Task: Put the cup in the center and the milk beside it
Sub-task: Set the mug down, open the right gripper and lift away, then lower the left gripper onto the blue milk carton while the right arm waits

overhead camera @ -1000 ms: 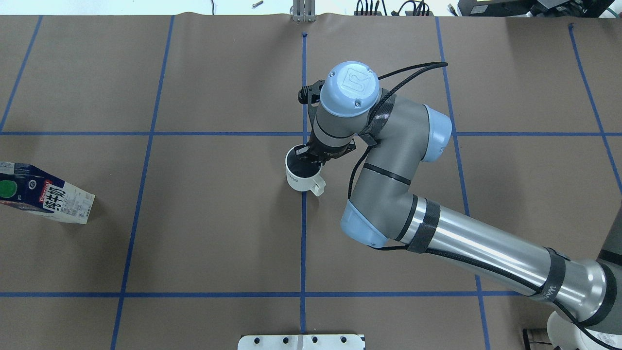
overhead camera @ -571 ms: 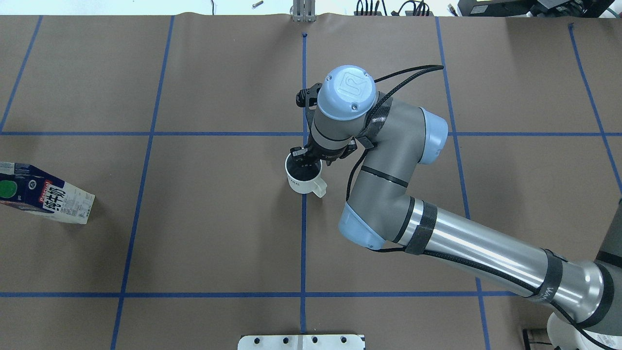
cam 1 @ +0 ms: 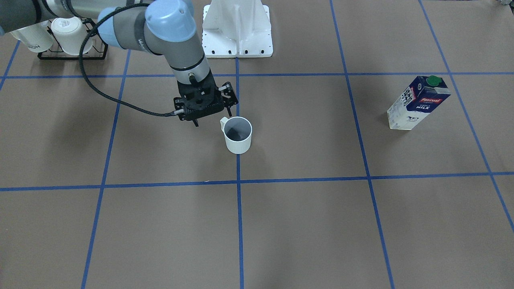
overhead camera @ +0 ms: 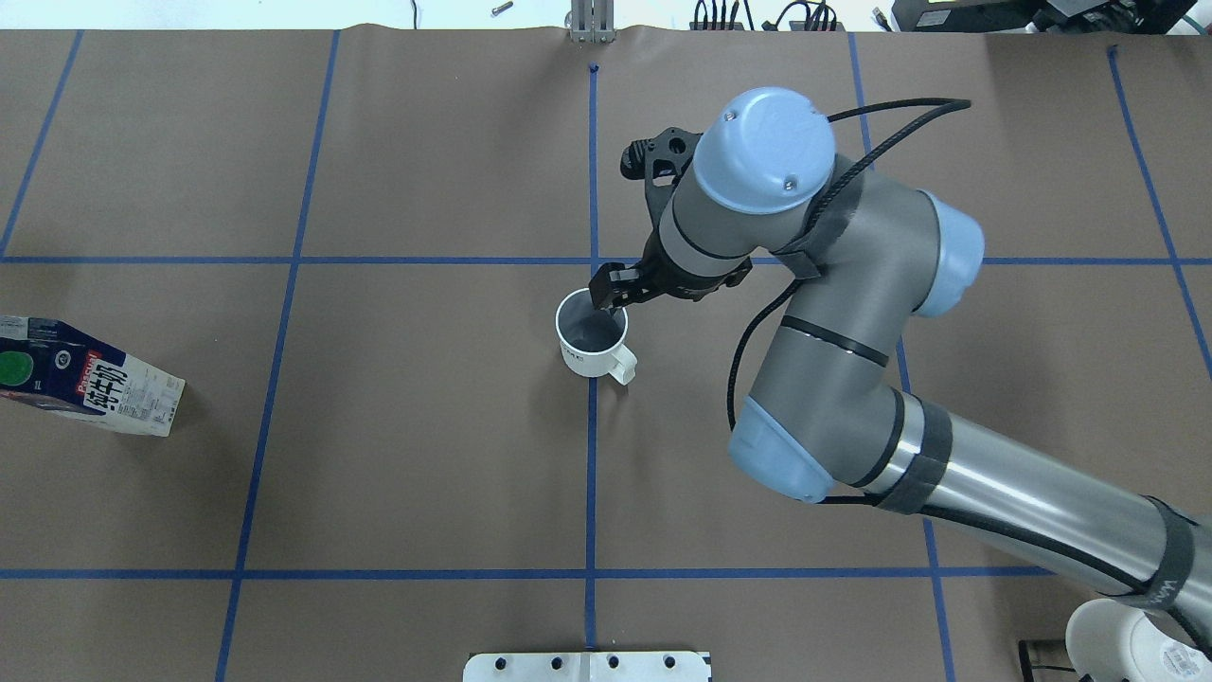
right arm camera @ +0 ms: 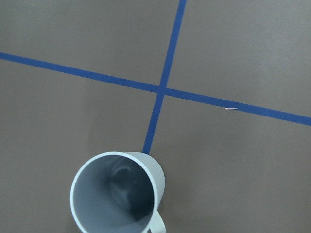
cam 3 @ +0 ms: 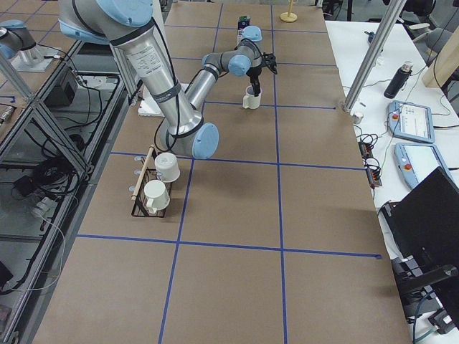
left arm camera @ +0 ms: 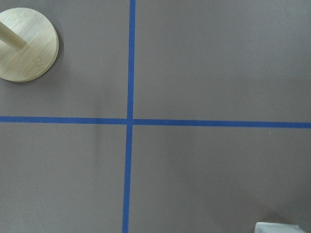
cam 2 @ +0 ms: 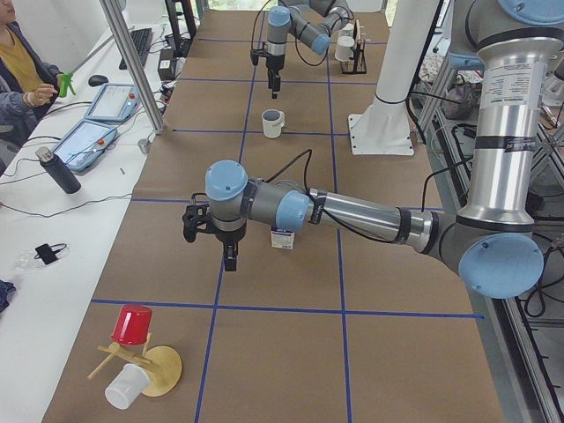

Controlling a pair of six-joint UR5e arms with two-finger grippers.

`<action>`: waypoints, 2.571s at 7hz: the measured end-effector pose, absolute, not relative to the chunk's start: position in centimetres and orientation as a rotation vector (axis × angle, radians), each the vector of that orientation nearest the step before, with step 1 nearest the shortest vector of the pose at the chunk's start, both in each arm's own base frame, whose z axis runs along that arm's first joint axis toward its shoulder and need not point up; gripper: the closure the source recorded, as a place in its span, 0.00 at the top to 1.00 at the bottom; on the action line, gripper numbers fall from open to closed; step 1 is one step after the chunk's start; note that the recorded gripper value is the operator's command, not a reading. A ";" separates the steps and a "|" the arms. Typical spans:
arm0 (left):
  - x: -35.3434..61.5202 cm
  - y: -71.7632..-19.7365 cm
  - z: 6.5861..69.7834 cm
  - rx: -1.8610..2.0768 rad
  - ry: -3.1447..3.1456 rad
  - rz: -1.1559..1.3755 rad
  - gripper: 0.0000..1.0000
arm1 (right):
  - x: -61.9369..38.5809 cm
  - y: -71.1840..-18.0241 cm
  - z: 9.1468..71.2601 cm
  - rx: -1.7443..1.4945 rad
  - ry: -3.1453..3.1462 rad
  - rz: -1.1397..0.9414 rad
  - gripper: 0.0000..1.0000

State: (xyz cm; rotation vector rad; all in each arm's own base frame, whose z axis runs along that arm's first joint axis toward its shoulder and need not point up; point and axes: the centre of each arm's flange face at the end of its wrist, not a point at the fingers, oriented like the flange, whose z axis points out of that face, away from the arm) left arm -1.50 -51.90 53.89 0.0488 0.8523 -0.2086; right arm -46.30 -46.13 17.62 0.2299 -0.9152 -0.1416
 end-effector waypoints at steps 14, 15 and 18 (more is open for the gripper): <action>7.4 -43.1 46.4 -0.238 0.880 -0.909 0.98 | -35.2 -46.9 29.6 0.240 -0.756 0.004 1.00; 7.1 -42.2 47.9 -0.220 0.847 -0.910 0.98 | -35.2 -46.9 29.6 0.244 -0.754 0.005 1.00; 7.9 -41.8 48.5 -0.271 0.818 -1.023 0.97 | -35.8 -46.4 29.9 0.259 -0.736 0.003 1.00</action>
